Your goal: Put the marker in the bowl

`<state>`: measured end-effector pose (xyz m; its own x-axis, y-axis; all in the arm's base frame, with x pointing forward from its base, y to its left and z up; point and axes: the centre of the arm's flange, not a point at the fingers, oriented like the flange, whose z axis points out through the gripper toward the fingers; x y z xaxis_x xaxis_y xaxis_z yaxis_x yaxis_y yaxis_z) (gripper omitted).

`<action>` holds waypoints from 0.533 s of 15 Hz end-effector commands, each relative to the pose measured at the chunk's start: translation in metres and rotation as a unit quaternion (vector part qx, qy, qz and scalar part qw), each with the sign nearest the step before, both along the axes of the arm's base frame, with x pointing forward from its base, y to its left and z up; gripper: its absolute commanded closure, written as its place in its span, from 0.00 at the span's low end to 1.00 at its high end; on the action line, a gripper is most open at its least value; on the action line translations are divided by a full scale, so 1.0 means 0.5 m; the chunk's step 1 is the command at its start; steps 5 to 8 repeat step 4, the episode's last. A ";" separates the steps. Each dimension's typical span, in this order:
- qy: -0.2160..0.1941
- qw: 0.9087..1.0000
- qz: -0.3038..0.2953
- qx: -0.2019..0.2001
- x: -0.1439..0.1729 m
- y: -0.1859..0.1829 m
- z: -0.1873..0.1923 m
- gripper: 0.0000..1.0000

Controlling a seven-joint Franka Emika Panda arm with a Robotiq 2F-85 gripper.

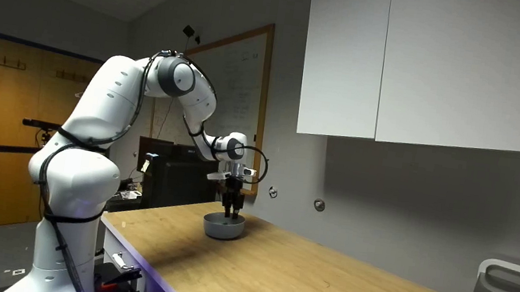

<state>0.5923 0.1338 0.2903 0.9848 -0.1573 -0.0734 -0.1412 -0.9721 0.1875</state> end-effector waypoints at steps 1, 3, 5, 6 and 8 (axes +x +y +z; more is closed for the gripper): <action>0.029 0.999 0.014 0.004 0.012 0.014 0.011 0.05; 0.038 0.999 0.029 0.001 0.005 0.019 0.021 0.00; 0.042 0.999 0.034 0.001 0.001 0.022 0.028 0.00; 0.042 0.999 0.034 0.001 0.001 0.022 0.028 0.00; 0.042 0.999 0.034 0.001 0.001 0.022 0.028 0.00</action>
